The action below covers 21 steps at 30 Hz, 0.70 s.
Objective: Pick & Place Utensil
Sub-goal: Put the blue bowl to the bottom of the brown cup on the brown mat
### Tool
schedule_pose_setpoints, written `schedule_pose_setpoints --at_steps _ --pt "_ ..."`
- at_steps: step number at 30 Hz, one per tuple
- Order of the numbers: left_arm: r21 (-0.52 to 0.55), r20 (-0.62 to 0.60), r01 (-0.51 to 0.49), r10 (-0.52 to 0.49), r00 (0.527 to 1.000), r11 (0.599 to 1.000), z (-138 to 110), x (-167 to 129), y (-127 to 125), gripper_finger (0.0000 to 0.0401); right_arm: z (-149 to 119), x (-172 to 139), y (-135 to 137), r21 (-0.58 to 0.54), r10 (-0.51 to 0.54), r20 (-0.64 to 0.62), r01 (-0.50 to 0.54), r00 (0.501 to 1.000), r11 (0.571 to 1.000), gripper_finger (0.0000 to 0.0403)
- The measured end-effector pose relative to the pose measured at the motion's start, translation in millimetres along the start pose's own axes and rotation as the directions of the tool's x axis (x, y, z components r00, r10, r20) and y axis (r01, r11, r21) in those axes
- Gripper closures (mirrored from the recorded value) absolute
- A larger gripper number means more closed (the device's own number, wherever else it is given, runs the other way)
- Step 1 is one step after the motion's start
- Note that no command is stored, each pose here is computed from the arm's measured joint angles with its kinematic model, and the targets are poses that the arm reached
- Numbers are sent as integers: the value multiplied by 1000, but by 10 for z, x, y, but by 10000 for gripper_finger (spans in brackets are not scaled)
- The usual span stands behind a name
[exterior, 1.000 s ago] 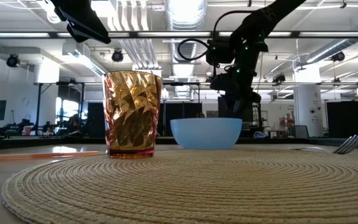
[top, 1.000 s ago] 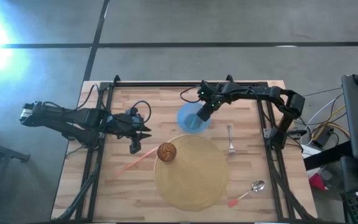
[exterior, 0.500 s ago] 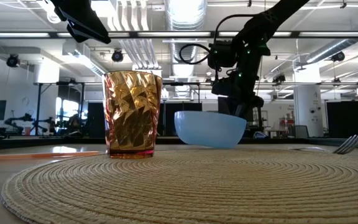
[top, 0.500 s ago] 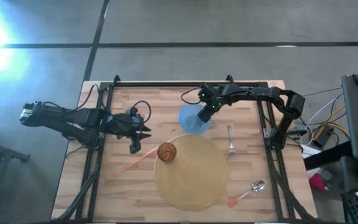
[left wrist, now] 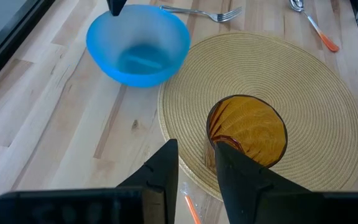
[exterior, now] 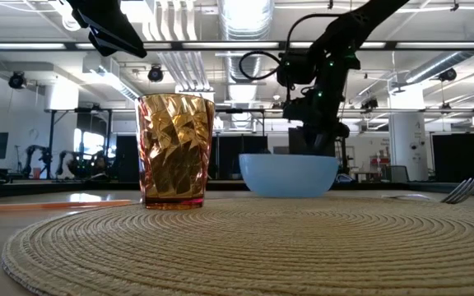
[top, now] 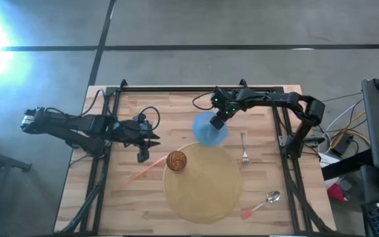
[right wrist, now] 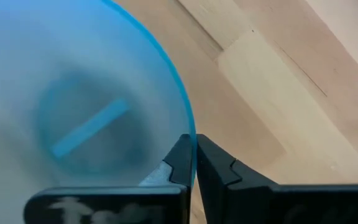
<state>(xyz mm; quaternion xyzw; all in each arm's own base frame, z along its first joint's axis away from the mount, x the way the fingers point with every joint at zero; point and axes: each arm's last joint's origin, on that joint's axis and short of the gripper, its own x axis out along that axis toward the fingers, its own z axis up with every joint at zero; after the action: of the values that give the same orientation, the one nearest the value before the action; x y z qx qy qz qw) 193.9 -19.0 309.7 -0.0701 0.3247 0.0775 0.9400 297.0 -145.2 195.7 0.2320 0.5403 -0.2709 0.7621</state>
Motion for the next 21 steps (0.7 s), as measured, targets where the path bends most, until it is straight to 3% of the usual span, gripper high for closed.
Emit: schedule_pose_setpoints --at_steps 10,21 --pt "0 0 0 0 1000 1000 0 0 0 304 -175 -453 51 -32 5 -31 -6 1000 999 394" --pt "-5 0 -1 1 1000 1000 -1 1 0 304 -556 -978 518 -100 114 36 -110 993 989 394"
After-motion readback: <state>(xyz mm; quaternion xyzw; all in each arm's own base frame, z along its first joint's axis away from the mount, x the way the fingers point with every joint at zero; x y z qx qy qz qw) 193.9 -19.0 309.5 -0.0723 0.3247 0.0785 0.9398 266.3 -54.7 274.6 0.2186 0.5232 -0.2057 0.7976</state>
